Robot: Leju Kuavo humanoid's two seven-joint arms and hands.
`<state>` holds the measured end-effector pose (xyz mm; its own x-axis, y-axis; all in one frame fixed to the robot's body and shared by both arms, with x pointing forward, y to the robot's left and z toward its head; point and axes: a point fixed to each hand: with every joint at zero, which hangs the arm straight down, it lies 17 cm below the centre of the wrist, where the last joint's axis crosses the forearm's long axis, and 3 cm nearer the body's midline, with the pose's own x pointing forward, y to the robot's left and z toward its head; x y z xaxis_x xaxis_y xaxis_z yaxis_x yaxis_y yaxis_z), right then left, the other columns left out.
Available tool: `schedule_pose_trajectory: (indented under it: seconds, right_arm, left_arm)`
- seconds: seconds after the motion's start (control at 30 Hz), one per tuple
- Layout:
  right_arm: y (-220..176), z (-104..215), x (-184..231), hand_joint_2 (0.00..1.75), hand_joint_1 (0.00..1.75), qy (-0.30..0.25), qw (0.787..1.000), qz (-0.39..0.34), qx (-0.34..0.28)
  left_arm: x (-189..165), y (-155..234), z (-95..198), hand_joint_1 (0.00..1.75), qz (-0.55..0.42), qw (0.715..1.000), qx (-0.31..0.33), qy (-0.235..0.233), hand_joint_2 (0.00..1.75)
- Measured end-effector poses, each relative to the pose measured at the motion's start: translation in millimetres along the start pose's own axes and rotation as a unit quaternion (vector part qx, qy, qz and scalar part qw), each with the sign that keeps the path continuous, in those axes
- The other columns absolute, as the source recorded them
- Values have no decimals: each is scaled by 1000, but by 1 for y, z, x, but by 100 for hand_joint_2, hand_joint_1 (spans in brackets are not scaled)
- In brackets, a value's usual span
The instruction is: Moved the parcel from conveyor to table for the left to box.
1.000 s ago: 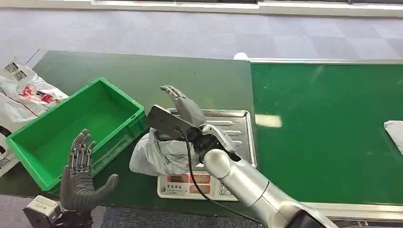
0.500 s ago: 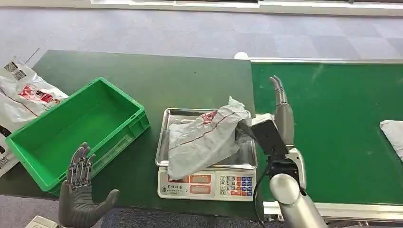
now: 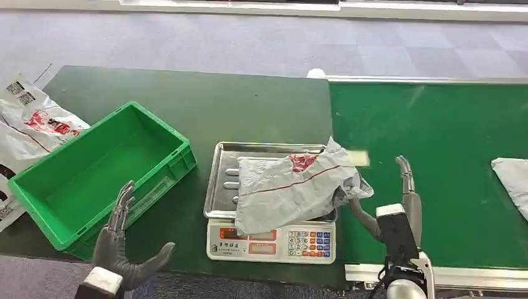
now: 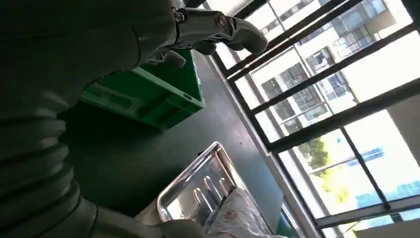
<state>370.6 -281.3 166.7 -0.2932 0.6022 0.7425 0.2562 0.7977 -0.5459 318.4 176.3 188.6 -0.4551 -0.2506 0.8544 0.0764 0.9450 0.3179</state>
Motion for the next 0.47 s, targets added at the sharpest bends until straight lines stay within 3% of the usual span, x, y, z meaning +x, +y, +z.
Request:
schedule_pose_trajectory:
  seconds: [0.27,0.47]
  right_arm:
    - [4,22,-17,175,0,27,1000,-5,13]
    - [16,35,-21,175,0,44,997,-61,25]
  left_arm:
    - [11,-22,-16,0,-9,1000,-25,-6,175]
    - [1,-64,-39,0,-97,991,-89,11,175]
